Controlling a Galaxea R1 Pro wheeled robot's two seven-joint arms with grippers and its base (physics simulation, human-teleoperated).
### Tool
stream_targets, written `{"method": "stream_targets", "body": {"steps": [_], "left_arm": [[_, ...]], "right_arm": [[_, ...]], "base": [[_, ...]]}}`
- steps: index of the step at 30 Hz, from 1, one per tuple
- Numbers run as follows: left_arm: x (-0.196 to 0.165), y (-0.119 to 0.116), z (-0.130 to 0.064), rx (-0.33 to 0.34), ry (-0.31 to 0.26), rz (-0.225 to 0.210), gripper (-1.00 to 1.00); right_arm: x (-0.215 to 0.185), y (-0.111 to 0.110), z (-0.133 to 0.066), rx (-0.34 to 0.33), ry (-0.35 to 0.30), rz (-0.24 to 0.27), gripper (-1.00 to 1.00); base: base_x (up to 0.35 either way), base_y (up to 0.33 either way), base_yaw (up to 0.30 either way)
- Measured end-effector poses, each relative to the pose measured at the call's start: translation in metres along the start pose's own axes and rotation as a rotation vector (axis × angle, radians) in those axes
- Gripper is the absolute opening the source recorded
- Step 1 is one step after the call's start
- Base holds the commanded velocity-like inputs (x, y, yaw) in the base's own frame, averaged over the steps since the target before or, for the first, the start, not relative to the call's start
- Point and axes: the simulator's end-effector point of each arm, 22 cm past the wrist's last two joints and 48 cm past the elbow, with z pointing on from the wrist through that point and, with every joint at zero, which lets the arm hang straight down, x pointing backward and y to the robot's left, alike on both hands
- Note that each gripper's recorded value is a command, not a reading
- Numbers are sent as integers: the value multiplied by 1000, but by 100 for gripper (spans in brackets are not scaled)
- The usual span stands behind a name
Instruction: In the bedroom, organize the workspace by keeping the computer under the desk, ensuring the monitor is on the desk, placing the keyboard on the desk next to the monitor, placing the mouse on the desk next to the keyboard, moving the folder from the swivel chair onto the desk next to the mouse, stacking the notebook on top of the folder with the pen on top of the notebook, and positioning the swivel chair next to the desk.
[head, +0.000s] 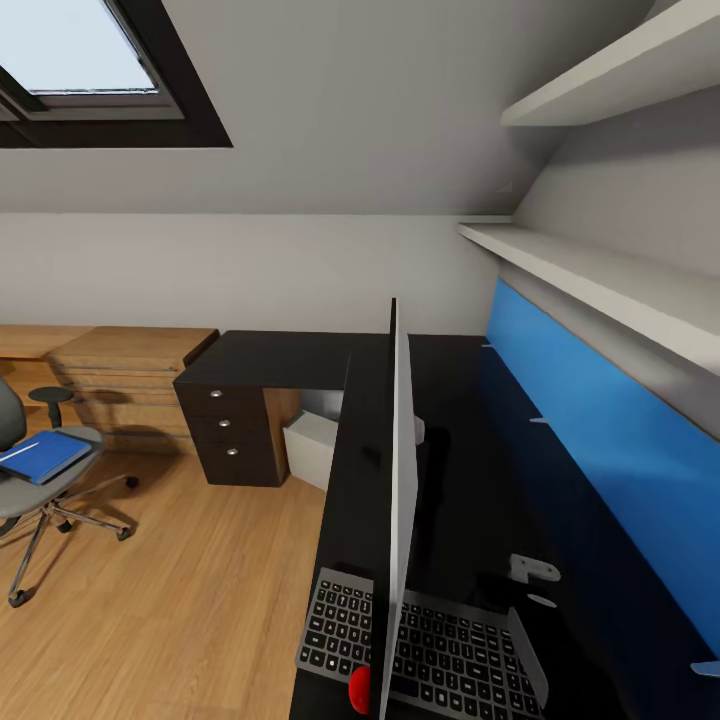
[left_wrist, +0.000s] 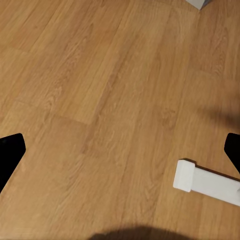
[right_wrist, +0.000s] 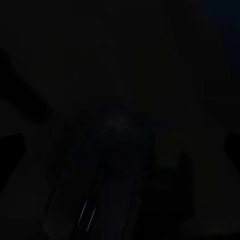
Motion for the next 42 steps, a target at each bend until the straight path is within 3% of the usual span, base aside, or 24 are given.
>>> {"method": "stream_targets", "body": {"steps": [42], "left_arm": [[12, 5, 18, -5, -2, 5, 100]], "right_arm": [[12, 1, 18, 0, 0, 0, 100]], "base": [[0, 0, 0]]}}
